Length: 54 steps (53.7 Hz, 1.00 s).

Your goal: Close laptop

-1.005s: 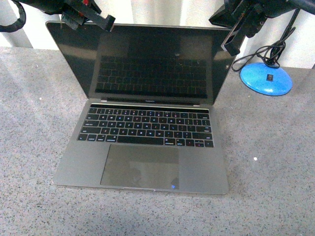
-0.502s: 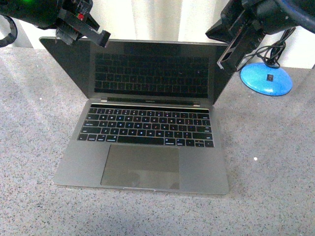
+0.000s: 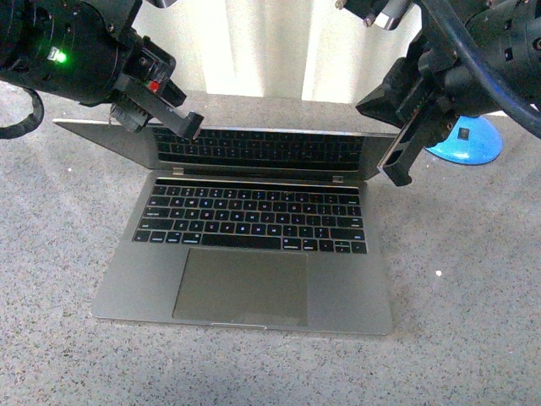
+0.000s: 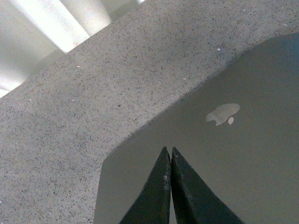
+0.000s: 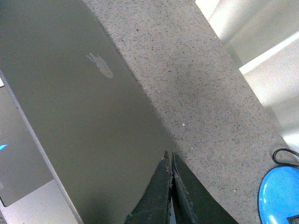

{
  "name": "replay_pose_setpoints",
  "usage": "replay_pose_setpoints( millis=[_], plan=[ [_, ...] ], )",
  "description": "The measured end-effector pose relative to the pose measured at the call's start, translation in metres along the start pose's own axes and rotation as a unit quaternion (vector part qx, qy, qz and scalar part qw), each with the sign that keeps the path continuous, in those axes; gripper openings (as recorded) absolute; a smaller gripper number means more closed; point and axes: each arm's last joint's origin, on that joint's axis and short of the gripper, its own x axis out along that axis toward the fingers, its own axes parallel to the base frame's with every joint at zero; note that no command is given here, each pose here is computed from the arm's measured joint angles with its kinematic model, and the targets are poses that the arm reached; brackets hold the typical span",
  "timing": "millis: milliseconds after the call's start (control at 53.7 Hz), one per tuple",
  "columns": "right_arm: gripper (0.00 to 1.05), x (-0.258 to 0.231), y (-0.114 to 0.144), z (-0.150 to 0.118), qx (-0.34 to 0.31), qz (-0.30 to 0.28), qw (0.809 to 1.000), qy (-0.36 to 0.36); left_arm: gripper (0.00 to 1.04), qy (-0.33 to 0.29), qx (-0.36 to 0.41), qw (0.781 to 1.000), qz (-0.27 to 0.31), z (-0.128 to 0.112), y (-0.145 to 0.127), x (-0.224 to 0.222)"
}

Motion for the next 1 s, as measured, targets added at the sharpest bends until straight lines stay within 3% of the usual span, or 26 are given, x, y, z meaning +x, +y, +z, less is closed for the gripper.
replay_pose_setpoints(
  millis=[1005],
  plan=[
    [0.01,-0.002,0.026,-0.022,0.015,0.017,1.000,0.014,0.04,0.009,-0.042,0.999,-0.030,-0.031,-0.031,-0.005]
  ],
)
